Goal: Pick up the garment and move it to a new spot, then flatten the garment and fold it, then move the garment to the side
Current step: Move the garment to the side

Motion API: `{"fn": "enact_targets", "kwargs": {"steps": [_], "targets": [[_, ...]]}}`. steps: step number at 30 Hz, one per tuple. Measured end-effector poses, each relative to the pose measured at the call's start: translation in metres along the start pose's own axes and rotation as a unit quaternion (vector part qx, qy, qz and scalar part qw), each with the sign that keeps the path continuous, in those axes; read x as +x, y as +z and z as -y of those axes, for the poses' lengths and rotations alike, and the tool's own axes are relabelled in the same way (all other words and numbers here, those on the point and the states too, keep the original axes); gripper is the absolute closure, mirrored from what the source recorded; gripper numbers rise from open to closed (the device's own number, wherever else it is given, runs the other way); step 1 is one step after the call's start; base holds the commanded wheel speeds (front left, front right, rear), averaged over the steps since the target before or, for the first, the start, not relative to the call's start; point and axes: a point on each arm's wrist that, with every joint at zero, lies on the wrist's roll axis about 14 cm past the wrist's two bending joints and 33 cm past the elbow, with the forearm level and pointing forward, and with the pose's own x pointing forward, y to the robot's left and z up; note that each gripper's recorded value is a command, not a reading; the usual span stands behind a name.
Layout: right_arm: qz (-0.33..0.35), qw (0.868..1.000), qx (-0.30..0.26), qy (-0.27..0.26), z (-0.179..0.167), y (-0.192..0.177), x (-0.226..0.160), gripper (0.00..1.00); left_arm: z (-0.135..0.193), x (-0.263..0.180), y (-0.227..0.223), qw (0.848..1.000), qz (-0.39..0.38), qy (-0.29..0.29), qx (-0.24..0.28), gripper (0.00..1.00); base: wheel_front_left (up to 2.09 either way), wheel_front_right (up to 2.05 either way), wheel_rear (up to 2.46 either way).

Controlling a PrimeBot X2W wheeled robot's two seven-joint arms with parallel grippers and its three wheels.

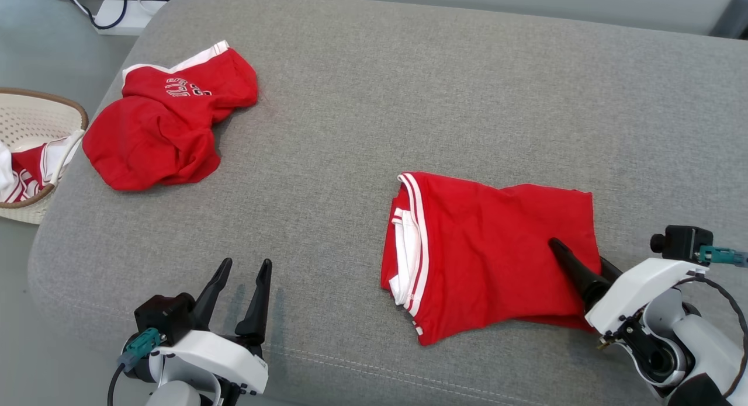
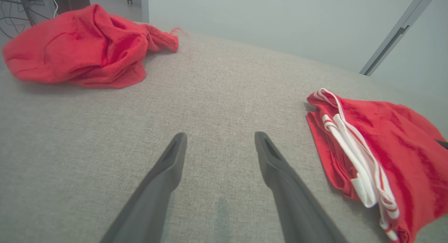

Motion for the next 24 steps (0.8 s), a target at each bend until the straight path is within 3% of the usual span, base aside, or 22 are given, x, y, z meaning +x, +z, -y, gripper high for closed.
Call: {"fn": "enact_targets", "kwargs": {"steps": [1,2,3,4,14,24], "targets": [[-0.003,1.000,-0.002,0.004,-0.003,-0.001,0.003,0.13,-0.001,-0.001,-0.001,1.000,-0.001,0.002,0.000,0.00,0.00,0.00,0.00],[-0.007,1.000,-0.005,0.009,-0.006,-0.002,0.006,0.58,-0.003,-0.001,-0.001,1.000,-0.002,0.004,0.000,0.00,0.00,0.00,0.00],[-0.010,1.000,-0.005,0.013,-0.009,-0.003,0.008,0.96,-0.004,-0.001,-0.001,1.000,-0.002,0.006,0.000,0.00,0.00,0.00,0.00],[-0.011,1.000,0.000,0.016,-0.011,-0.004,0.010,1.00,-0.005,-0.002,-0.002,1.000,-0.002,0.008,0.000,0.00,0.00,0.00,0.00],[0.051,0.999,-0.012,0.000,0.001,0.029,-0.005,1.00,0.003,0.001,0.005,1.000,0.007,-0.005,-0.001,0.00,0.00,0.00,0.00],[0.140,0.988,-0.009,-0.068,0.045,0.067,-0.057,1.00,0.045,0.018,0.005,0.997,0.006,-0.071,0.007,0.00,0.00,0.00,0.00]]}}
